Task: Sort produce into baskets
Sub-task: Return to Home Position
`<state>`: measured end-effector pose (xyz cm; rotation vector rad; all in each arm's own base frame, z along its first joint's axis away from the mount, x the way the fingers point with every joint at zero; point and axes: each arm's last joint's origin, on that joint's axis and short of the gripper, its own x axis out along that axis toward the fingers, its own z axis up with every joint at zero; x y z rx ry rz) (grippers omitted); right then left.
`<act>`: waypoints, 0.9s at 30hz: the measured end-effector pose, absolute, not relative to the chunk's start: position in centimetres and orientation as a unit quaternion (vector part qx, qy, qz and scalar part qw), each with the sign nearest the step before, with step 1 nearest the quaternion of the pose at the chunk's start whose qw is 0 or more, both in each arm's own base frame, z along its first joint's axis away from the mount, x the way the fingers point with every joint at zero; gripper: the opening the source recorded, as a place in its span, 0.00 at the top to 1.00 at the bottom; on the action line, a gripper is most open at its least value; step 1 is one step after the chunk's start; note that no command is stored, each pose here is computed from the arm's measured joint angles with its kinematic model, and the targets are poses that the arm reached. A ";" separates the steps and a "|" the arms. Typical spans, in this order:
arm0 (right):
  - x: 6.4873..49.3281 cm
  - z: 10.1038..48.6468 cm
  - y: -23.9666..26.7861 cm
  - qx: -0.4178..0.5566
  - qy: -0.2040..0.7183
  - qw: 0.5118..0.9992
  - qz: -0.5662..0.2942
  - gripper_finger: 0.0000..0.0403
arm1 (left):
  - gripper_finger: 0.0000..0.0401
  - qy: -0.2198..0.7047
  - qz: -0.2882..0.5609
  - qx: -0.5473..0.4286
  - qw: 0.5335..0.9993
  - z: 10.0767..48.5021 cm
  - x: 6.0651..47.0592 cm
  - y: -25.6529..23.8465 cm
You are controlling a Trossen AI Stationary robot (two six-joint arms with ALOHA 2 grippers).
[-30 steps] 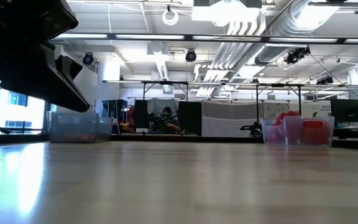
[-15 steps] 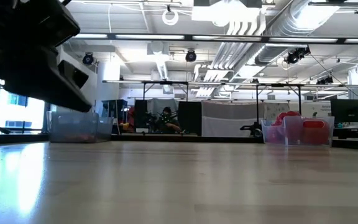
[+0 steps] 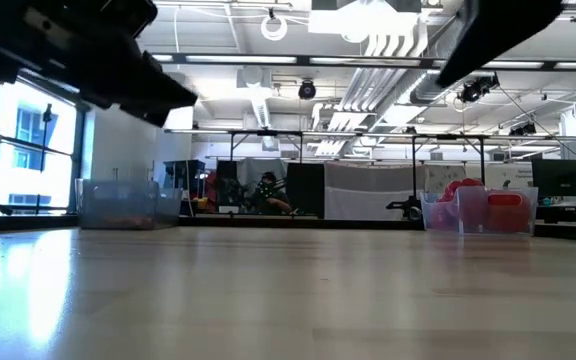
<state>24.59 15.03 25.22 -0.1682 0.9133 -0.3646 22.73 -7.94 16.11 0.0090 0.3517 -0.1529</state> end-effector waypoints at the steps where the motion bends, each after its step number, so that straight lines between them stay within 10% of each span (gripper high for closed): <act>1: 24.9 25.0 14.3 -0.077 0.427 0.886 -0.164 1.00 | 1.00 0.168 -0.078 0.007 0.983 16.5 22.7 -7.7; 27: 17.7 20.0 0.1 -0.046 0.096 0.993 -0.054 1.00 | 1.00 0.069 -0.061 0.035 0.995 20.0 23.0 -2.3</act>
